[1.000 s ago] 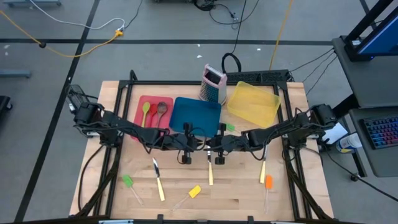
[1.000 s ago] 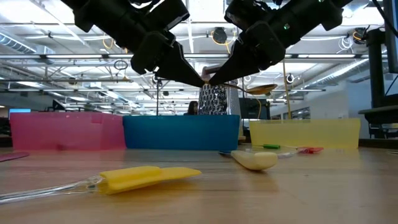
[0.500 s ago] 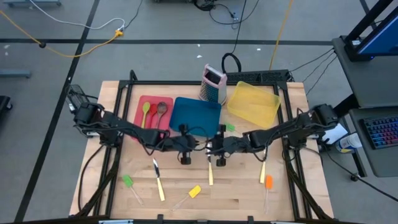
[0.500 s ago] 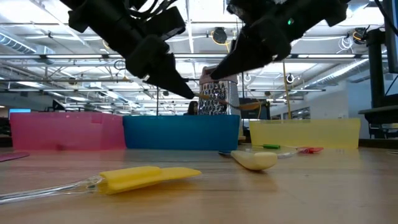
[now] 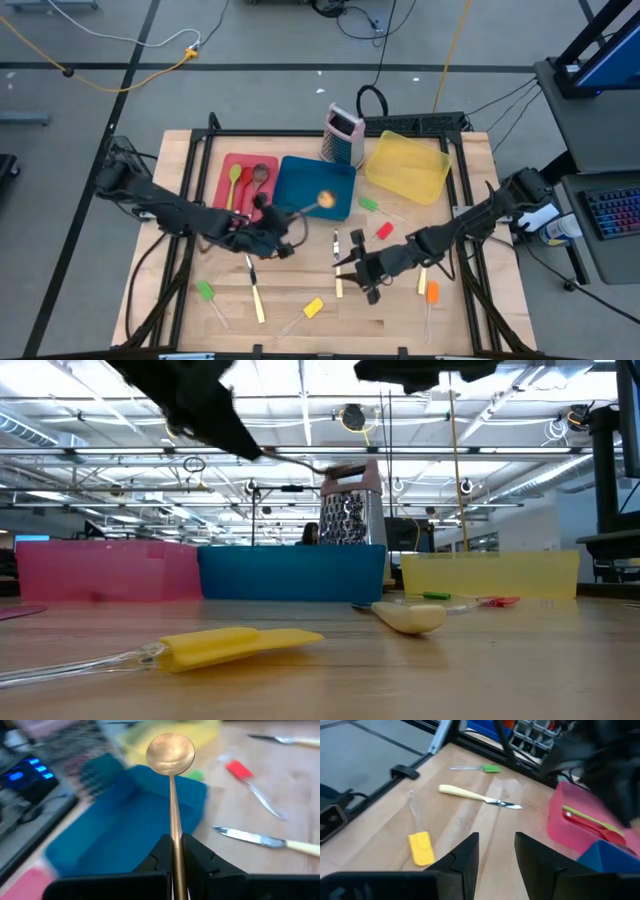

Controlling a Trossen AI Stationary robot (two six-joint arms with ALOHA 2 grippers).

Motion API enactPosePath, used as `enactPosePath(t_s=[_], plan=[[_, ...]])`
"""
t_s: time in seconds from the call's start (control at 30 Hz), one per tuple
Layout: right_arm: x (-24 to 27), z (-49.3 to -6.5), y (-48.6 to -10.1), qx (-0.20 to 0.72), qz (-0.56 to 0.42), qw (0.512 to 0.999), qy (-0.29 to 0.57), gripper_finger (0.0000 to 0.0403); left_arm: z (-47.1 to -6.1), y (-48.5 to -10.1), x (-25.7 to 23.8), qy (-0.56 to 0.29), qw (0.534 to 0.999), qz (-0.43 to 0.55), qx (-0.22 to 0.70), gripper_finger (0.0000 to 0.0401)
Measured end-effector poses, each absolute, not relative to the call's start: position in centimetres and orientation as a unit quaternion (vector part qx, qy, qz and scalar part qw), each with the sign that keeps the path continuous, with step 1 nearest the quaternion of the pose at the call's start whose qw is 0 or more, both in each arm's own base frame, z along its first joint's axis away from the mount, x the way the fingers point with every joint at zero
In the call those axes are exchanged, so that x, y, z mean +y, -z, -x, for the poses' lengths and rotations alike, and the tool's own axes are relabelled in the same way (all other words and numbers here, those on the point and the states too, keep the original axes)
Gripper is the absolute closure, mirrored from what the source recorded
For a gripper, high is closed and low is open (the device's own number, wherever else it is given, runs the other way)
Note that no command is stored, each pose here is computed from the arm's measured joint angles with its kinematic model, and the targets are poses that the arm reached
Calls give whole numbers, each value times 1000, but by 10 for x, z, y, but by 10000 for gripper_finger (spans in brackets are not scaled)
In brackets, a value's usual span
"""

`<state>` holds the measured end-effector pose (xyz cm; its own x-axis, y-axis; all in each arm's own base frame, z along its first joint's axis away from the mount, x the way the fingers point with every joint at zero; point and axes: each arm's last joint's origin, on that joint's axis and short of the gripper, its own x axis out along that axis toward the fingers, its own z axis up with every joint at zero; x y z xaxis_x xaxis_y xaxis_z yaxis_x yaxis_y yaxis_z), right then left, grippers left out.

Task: Pick & Place Kitchen Items
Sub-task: Put the gold spoon into the red bin

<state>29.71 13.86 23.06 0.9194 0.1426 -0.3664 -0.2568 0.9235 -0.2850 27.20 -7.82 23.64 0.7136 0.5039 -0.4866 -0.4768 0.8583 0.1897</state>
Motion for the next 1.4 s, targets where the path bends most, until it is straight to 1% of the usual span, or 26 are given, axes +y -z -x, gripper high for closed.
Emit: enactPosePath(t_s=[0.17,0.3,0.4,0.5,0.67,0.87,0.97,1.2,1.4], plan=[[144,-294,-231,170,168,965,-113,286,-236,-254,-68,-359,900,32,244,389],[144,-295,-231,171,156,967,-110,289,-218,-250,-56,-419,867,73,260,389],[144,-295,-231,172,144,968,-108,287,-207,-242,-47,-469,831,108,281,383],[144,-295,-231,173,143,969,-108,287,-203,-230,-39,-508,788,163,308,375],[144,-295,-231,173,143,969,-107,287,-201,-206,-31,-537,740,214,344,371],[144,-295,-230,172,146,968,-107,287,-204,-187,-17,-587,693,272,319,368],[144,-295,-230,171,157,967,-109,287,-213,-178,-9,-589,684,302,307,368],[143,-295,-230,169,170,964,-111,287,-245,-162,11,-545,712,309,316,367],[143,-295,-230,169,171,964,-111,287,-259,-143,27,-528,708,318,345,366]])
